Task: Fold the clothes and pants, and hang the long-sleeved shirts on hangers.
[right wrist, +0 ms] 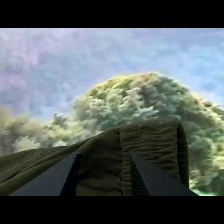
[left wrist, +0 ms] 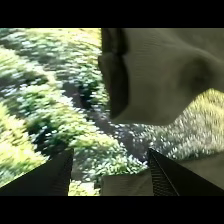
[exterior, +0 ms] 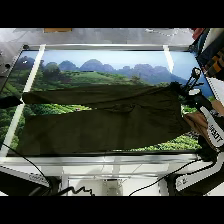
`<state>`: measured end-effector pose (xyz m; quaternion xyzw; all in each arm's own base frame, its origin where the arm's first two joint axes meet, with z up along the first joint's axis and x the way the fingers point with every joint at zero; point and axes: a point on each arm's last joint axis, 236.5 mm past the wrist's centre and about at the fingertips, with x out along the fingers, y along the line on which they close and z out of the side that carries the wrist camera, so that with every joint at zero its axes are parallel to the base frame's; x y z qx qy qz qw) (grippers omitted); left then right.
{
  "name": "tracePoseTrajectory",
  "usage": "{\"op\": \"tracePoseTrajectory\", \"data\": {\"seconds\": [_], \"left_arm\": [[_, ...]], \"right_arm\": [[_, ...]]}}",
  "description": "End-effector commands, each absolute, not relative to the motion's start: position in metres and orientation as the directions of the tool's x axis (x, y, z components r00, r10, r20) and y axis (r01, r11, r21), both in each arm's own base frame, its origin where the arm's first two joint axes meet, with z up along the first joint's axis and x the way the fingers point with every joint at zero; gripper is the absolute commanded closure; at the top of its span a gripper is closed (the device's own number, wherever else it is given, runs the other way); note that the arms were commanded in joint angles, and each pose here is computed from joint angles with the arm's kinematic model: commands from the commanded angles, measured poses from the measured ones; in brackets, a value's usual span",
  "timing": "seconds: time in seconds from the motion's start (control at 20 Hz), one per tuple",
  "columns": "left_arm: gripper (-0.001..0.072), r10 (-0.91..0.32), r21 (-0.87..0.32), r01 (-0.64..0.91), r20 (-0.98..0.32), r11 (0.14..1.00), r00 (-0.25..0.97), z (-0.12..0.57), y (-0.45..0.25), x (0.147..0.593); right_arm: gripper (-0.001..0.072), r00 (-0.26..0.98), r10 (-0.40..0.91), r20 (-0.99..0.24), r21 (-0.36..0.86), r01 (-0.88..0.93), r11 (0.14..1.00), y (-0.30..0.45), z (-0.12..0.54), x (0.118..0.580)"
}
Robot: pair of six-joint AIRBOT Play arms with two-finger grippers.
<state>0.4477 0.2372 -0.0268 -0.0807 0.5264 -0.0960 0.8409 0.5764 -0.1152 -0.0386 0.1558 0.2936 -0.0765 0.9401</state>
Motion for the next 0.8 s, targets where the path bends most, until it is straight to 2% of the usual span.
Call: {"op": "tracePoseTrajectory", "data": {"seconds": [0.0, 0.15, 0.4, 0.6, 0.75], "left_arm": [[0.0150, -0.287, -0.223, 0.205, -0.879, 0.953, 0.380, -0.049, 0.220, 0.453], [0.0150, -0.267, -0.202, 0.199, -0.879, 0.959, 0.394, -0.074, 0.217, 0.471], [0.0150, -0.104, -0.024, 0.150, -0.824, 0.988, 0.557, -0.064, 0.233, 0.527], [0.0151, -0.032, 0.070, 0.135, -0.772, 0.988, 0.635, -0.052, 0.229, 0.558], [0.0150, -0.021, 0.076, 0.121, -0.762, 0.990, 0.647, -0.050, 0.229, 0.563]], "right_arm": [[0.0361, 0.815, -0.048, -0.577, 0.249, 0.232, 0.940, -0.114, -0.039, 0.577], [0.0361, 0.816, -0.049, -0.577, 0.249, 0.232, 0.940, -0.114, -0.039, 0.577], [0.0361, 0.816, -0.051, -0.575, 0.247, 0.233, 0.940, -0.115, -0.038, 0.577], [0.0362, 0.816, -0.051, -0.575, 0.247, 0.233, 0.940, -0.115, -0.038, 0.577], [0.0363, 0.816, -0.051, -0.576, 0.248, 0.233, 0.940, -0.115, -0.038, 0.577]]}}
